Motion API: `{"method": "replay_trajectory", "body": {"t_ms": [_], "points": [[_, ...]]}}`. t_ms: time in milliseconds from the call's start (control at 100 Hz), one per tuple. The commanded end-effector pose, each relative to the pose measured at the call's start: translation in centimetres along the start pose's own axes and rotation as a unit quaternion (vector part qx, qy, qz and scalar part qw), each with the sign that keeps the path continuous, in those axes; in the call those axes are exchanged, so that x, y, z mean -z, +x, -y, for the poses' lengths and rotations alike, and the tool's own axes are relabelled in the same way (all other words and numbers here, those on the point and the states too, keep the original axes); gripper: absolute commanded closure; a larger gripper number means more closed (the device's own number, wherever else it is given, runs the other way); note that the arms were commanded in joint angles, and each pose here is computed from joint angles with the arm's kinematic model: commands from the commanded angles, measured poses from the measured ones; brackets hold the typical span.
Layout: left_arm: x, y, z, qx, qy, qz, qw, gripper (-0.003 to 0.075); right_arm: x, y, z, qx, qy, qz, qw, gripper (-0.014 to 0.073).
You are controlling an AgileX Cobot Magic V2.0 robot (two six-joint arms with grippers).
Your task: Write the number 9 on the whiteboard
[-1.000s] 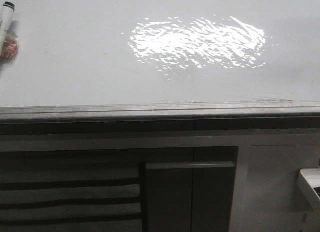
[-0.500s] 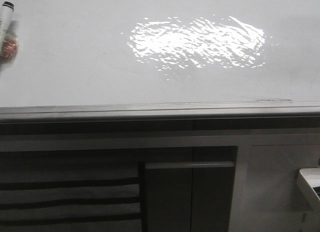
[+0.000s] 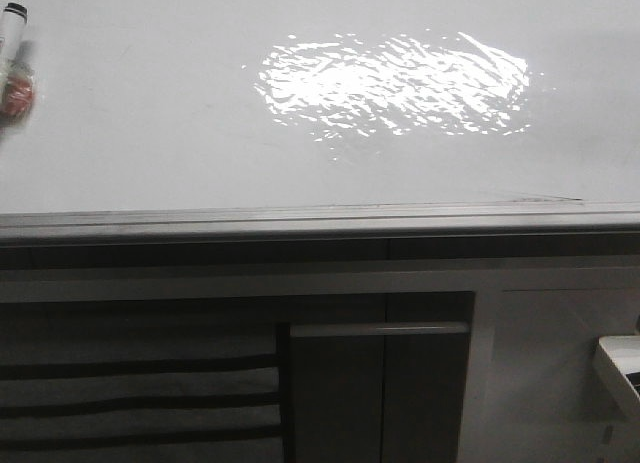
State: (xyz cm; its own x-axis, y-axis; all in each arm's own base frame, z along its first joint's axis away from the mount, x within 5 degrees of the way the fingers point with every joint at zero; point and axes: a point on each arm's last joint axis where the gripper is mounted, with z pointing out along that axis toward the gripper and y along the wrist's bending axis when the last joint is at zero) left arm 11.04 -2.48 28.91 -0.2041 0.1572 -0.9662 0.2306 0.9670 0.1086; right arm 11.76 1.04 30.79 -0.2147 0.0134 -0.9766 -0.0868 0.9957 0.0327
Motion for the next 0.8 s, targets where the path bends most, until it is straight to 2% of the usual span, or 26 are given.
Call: {"method": "replay_trajectory", "body": {"t_ms": [0,150,390,700,790], "points": [[-1.3,-1.5,0.6,-0.010,0.026,0.006,1.000,0.0283,0.1,-1.9,0.0,0.001,0.003,0.053,0.999,0.0117],[-4.6,-1.5,1.0,-0.017,0.031,-0.067,0.997,0.0283,0.1,-1.9,0.0,0.001,0.003,0.053,0.999,0.0117],[-10.0,-1.8,1.6,-0.021,0.039,-0.134,0.990,0.0283,0.1,-1.9,0.0,0.001,0.003,0.053,0.999,0.0117],[-14.9,-1.8,2.2,-0.028,0.049,-0.161,0.985,0.0285,0.1,-1.9,0.0,0.001,0.003,0.053,0.999,0.0117],[-15.5,-1.7,2.3,-0.029,0.049,-0.167,0.984,0.0337,0.1,-1.9,0.0,0.001,0.003,0.053,0.999,0.0117]]}}
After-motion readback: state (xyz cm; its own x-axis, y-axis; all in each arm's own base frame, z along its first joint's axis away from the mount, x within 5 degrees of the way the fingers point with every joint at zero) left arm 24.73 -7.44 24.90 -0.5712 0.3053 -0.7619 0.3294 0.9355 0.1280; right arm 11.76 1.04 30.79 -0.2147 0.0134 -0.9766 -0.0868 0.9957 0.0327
